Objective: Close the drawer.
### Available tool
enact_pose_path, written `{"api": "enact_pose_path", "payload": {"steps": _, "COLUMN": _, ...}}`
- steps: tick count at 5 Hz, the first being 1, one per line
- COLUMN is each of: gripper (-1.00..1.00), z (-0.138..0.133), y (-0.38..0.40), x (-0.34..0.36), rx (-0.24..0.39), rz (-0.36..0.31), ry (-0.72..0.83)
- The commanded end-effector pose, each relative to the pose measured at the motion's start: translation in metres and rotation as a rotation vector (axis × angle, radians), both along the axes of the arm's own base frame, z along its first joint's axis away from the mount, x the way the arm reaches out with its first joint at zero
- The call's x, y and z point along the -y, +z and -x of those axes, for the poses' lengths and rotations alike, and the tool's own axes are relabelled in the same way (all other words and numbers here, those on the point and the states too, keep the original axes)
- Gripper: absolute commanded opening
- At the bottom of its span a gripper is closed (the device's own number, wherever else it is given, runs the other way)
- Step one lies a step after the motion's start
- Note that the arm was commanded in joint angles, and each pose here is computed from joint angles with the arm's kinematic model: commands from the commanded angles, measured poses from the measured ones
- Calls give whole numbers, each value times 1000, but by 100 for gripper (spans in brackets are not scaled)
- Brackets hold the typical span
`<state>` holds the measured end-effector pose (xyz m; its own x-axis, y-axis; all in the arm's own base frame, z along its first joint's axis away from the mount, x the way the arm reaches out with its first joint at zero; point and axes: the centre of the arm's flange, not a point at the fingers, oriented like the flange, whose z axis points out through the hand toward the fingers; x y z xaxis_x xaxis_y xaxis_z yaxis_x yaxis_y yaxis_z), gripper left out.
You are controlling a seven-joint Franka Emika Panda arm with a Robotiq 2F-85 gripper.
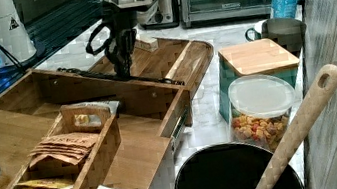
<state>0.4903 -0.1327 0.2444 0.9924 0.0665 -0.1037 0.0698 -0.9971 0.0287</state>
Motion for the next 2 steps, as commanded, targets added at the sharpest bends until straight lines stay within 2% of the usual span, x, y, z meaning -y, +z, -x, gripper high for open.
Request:
{"api": "enact_pose_path", "payload": {"steps": 1, "gripper": -100, "z": -16, "y": 83, "x": 153, "rx": 132, "rz": 107, "ry": -20}}
{"api": "enact_pose_path", "payload": {"steps": 2, "gripper": -100, "z": -17, "y": 87, "x": 204, "rx": 179, "rz": 88, "ry": 36}}
